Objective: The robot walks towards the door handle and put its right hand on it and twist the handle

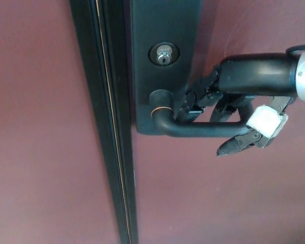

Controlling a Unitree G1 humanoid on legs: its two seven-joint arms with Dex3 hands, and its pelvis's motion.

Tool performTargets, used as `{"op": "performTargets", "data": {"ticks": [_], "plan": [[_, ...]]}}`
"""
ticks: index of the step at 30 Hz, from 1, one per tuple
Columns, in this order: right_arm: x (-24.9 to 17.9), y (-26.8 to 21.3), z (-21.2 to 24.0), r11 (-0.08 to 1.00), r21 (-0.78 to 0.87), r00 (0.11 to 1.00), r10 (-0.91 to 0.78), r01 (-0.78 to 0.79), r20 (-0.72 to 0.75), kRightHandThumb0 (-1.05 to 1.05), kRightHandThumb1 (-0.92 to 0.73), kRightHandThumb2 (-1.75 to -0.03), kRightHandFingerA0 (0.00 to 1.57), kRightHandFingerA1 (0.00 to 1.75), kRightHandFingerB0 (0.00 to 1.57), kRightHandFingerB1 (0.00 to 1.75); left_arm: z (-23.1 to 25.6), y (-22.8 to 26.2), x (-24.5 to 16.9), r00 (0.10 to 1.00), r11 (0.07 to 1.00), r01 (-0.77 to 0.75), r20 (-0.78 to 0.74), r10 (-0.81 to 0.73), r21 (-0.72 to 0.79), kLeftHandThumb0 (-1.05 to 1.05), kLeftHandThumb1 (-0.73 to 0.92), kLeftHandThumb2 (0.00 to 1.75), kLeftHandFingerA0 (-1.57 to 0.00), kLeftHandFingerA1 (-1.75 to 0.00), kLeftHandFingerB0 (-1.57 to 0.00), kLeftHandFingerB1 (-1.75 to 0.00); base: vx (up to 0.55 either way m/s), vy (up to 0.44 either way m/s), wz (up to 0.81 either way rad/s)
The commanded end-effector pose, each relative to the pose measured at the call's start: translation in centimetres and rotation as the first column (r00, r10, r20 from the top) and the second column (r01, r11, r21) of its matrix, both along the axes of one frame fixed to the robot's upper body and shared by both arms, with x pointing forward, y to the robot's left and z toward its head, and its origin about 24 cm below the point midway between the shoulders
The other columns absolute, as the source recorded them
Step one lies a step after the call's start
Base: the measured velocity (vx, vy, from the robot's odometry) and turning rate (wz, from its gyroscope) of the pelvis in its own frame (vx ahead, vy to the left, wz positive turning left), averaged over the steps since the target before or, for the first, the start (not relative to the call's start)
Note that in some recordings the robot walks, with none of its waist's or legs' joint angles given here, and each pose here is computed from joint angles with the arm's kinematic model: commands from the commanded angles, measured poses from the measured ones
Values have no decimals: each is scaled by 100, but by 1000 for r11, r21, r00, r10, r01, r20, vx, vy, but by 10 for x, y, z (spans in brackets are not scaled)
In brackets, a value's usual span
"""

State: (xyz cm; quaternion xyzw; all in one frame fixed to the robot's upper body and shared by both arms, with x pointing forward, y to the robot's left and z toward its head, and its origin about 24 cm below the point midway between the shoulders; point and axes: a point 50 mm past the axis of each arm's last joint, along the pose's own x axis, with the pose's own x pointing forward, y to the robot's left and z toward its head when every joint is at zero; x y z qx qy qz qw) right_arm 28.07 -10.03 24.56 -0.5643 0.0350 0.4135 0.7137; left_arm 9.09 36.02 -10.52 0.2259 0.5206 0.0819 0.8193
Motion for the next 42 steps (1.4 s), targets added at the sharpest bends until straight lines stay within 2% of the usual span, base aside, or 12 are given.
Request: {"op": "performTargets", "data": {"ticks": [1, 10, 22, 26, 29, 32, 33, 38, 42], "plan": [[2, -3, -11, 999, -35, 999, -10, 9, -44, -44, -55, -56, 54, 42, 52, 39, -1, 1, -6, 1000, 1000, 13, -23, -13, 8, -30, 60, 58, -75, -50, -57, -43, 0, 0, 0], [7, -3, -28, 998, -68, 999, -14, 12, -38, -46, -55, -57, 54, 42, 53, 39, 1, 1, 0, 1000, 1000, 2, -2, -2, -7, -31, 60, 58, -74, -49, -58, -43, 0, 0, 0], [12, -1, -47, 998, -62, 1000, 15, -16, -19, -30, -54, -56, 58, 43, 54, 39, 2, 0, 7, 1000, 1000, 6, 13, -6, 2, -30, 60, 58, -75, -50, -58, -43, 0, 0, 0], [11, -3, -55, 999, -26, 1000, 24, -24, -20, -22, -54, -56, 65, 45, 59, 41, 2, 1, 4, 1000, 1000, 10, 8, -10, 2, -30, 60, 58, -74, -50, -58, -43, 0, 0, 0], [12, -4, -61, 1000, 2, 1000, 18, -18, -16, -14, -55, -56, 77, 51, 69, 46, 2, 1, 4, 1000, 1000, 12, 9, -12, 3, -30, 60, 58, -74, -49, -58, -43, 0, 0, 0], [11, -4, -63, 1000, 12, 1000, 15, -15, -10, -14, -55, -56, 77, 51, 69, 46, 2, 2, 4, 1000, 1000, 8, 12, -8, -1, -30, 60, 58, -74, -49, -58, -43, 0, 0, 0], [11, -4, -67, 1000, 21, 1000, 5, -4, -9, -14, -55, -56, 90, 59, 77, 51, 2, 1, 4, 1000, 1000, 14, 7, -14, 2, -30, 60, 58, -74, -49, -58, -43, 0, 0, 0], [9, -6, -72, 999, 38, 1000, -21, 21, -6, -15, -55, -56, 99, 66, 81, 55, 1, 1, 3, 1000, 1000, 7, 7, -7, -5, -30, 60, 59, -75, -50, -58, -43, 0, 0, 0], [8, -6, -72, 998, 50, 999, -39, 39, 2, -14, -54, -56, 99, 66, 80, 55, 1, 0, 3, 1000, 1000, 7, 6, -7, -2, -31, 60, 59, -75, -50, -58, -43, 0, 0, 0]]}}
